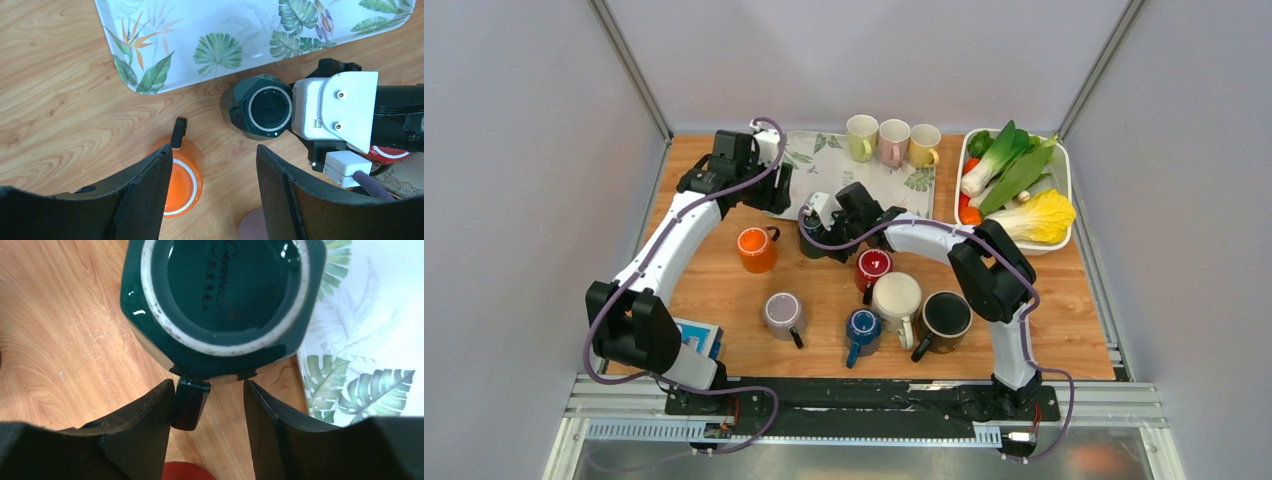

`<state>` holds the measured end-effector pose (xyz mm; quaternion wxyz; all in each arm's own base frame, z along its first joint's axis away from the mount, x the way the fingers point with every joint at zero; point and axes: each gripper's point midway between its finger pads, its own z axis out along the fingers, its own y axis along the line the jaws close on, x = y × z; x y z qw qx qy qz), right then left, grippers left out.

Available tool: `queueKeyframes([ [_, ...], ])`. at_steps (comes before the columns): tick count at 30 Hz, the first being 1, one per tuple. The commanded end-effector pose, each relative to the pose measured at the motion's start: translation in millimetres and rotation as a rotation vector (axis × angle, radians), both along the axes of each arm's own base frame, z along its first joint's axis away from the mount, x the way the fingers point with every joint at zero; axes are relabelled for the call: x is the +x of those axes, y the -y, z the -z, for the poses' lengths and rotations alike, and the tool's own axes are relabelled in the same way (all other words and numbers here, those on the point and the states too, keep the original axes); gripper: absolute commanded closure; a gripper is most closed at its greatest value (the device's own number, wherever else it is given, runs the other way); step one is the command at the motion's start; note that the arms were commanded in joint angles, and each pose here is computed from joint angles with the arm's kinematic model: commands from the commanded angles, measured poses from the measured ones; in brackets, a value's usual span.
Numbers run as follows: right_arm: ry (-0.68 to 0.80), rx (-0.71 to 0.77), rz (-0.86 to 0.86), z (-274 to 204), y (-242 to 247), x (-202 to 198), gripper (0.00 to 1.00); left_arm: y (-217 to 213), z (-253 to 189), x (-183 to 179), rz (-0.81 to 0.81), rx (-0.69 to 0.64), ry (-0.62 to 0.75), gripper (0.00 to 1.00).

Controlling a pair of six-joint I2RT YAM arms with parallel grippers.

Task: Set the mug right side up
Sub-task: Turn over the cup at the center of the board.

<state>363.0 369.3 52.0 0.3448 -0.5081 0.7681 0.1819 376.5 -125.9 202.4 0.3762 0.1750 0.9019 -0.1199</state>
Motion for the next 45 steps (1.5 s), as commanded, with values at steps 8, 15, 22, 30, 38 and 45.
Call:
queueKeyframes([
  [8, 0.004, 0.062, -0.076, 0.3, -19.1, 6.7, 0.76, -17.3, -22.5, 10.1, -0.010, 0.016, 0.095, 0.30],
  [15, 0.035, 0.157, -0.074, -55.9, -19.1, 17.9, 1.00, -20.9, -30.7, 1.3, 0.101, 0.078, 0.262, 0.29],
  [22, -0.090, 0.298, -0.164, -116.0, -5.3, 17.2, 1.00, -19.1, -44.9, -13.9, 0.299, 0.203, 0.573, 0.27],
  [30, -0.266, 0.534, -0.191, -185.6, 2.7, 30.9, 1.00, -8.9, -70.6, -33.4, 0.504, 0.461, 1.022, 0.27],
  [38, -0.535, 0.720, -0.353, -206.3, -1.5, -6.6, 1.00, 17.0, -65.1, -46.1, 0.728, 0.721, 1.300, 0.26],
  [45, -0.767, 0.770, -0.474, -206.6, 5.7, -26.6, 1.00, 47.4, -74.8, -50.7, 0.731, 0.859, 1.498, 0.30],
])
